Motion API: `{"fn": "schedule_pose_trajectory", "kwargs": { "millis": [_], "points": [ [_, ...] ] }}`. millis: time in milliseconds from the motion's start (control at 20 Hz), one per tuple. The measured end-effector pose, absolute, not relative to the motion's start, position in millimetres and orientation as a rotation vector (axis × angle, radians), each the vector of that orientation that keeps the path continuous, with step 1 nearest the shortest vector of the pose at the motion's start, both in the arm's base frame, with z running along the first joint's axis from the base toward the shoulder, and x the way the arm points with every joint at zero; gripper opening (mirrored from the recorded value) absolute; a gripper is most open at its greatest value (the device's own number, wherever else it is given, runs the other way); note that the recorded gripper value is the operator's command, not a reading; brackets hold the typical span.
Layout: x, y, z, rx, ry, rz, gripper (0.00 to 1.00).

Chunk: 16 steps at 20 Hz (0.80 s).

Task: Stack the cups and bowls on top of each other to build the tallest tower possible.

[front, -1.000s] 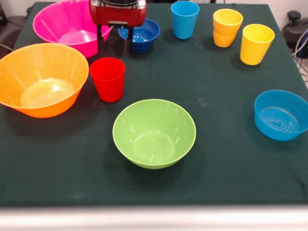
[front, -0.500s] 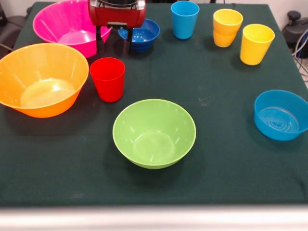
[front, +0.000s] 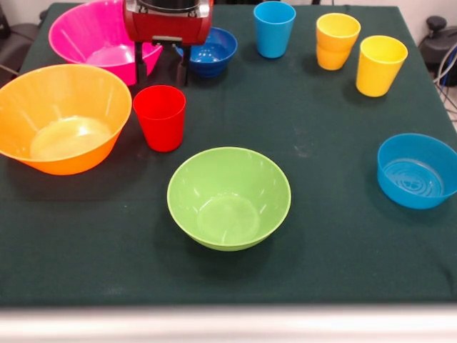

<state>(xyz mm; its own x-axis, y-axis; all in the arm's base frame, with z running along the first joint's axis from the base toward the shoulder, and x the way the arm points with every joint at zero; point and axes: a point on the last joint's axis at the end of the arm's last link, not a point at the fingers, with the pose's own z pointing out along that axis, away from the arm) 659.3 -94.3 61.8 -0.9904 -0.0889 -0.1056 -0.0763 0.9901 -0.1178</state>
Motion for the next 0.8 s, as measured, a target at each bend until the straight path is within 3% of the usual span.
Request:
{"fn": "schedule_pose_trajectory", "kwargs": {
  "millis": [800],
  "points": [
    [667.1,-94.8,64.3,-0.122,3.009,-0.177,1.00]
  ]
}}
